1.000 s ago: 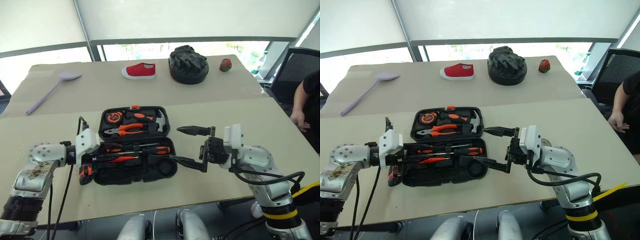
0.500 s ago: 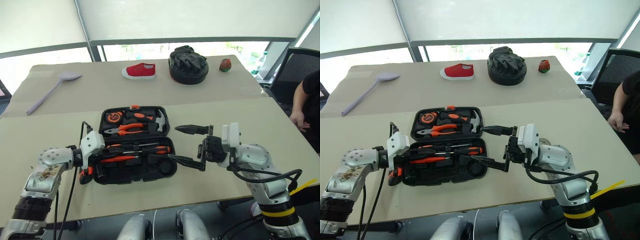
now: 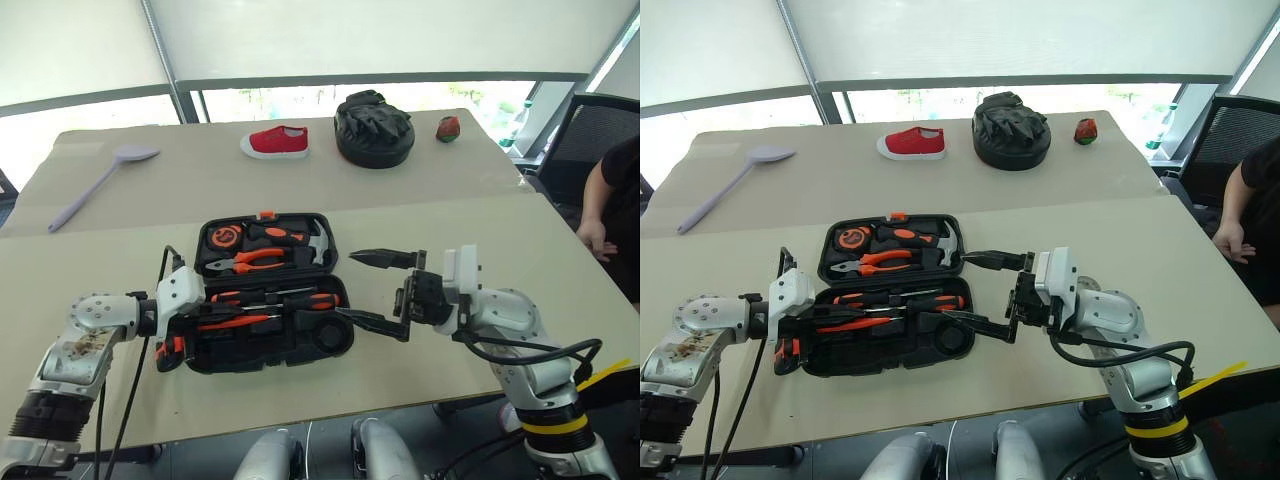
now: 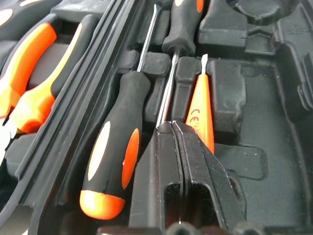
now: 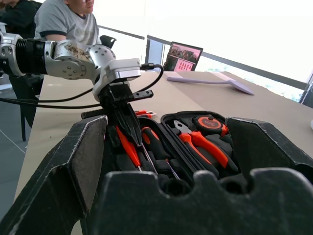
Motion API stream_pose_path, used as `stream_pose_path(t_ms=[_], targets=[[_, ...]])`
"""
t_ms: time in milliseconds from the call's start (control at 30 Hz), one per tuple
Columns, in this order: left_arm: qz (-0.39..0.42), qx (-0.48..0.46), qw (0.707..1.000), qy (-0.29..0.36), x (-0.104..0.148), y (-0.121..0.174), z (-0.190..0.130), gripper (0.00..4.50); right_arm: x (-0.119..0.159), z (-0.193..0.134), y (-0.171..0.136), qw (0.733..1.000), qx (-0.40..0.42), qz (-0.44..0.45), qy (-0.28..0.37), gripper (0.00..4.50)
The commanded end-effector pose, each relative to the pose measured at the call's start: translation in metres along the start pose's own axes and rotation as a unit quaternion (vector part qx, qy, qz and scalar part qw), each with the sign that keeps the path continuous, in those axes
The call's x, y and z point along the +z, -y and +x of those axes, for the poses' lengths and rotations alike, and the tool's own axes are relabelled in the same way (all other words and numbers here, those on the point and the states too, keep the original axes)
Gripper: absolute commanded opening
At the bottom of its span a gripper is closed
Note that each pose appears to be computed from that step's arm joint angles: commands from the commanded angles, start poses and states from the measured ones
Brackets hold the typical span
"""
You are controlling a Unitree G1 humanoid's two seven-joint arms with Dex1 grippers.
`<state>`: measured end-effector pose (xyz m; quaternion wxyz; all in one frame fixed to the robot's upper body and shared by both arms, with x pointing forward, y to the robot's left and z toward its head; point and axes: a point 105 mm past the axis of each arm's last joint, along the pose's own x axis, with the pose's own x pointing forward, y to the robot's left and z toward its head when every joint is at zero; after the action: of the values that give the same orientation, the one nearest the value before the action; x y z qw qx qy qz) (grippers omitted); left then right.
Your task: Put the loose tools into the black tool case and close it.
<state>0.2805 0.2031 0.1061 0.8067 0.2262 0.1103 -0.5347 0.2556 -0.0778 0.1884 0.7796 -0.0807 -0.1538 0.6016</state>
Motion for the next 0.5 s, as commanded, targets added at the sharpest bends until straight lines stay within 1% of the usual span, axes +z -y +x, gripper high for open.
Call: stream_pose_path(t_ms=[33,100,200,333,400,500], targets=[[0.003,0.012,1.000,0.029,0.009,-0.002,-0.002,0.05,0.006,0.000,0.000,1.000,-0.004,-0.007,0.013,4.50],[0.001,0.015,0.999,0.039,0.012,-0.002,-0.002,0.05,0.005,0.001,0.000,1.000,-0.005,-0.007,0.014,4.50],[-0.001,0.010,0.999,0.030,0.008,0.001,-0.002,0.05,0.005,0.001,0.000,1.000,-0.005,-0.006,0.015,4.50],[-0.003,0.012,0.999,0.040,0.009,0.003,0.001,0.05,0.004,0.002,0.001,1.000,-0.004,-0.005,0.014,4.50],[-0.003,0.009,0.999,0.037,0.008,0.004,0.001,0.05,0.004,0.002,0.001,1.000,-0.004,-0.005,0.015,4.50],[0.003,-0.002,1.000,0.012,-0.003,0.009,0.002,0.05,0.004,0.002,0.001,1.000,-0.004,-0.004,0.015,4.50]])
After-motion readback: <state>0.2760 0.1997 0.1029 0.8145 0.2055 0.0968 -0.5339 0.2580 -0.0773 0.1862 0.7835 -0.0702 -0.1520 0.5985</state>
